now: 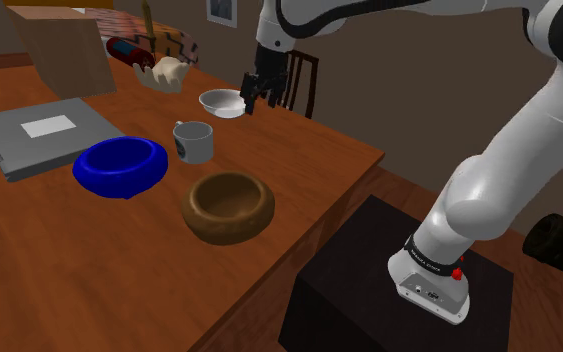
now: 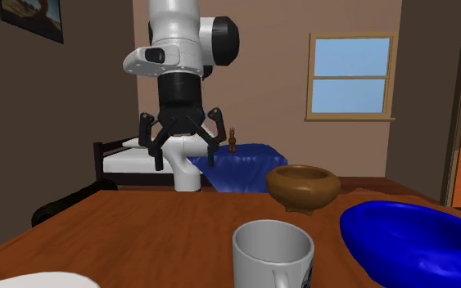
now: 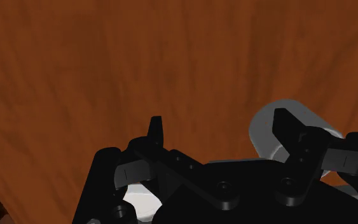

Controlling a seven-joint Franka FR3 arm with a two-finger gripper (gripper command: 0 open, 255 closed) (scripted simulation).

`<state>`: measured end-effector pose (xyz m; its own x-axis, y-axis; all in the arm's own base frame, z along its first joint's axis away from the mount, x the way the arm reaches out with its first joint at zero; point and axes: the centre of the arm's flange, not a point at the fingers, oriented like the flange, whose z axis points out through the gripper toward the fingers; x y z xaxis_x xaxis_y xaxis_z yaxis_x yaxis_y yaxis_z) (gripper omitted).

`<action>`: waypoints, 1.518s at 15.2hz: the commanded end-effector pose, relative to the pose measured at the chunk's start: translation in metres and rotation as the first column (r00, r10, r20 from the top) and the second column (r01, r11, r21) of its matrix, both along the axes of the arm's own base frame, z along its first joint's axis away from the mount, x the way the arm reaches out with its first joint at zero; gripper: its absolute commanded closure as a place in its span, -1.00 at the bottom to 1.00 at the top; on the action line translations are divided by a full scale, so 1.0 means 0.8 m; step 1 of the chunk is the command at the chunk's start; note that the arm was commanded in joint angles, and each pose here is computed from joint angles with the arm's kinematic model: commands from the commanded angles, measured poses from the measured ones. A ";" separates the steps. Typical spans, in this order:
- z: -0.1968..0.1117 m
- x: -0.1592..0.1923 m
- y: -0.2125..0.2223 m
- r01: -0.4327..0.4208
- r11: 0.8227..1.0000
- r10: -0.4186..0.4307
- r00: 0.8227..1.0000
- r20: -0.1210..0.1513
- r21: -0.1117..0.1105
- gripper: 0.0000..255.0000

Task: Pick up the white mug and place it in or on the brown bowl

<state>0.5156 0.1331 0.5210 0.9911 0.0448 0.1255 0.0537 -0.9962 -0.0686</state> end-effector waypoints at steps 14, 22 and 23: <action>-0.074 0.134 0.118 -0.012 1.000 0.012 1.000 0.006 0.000 -1.00; -0.103 0.138 0.120 -0.012 1.000 0.012 1.000 0.006 0.000 -1.00; -0.103 0.138 0.120 -0.012 1.000 0.012 1.000 0.006 0.000 -1.00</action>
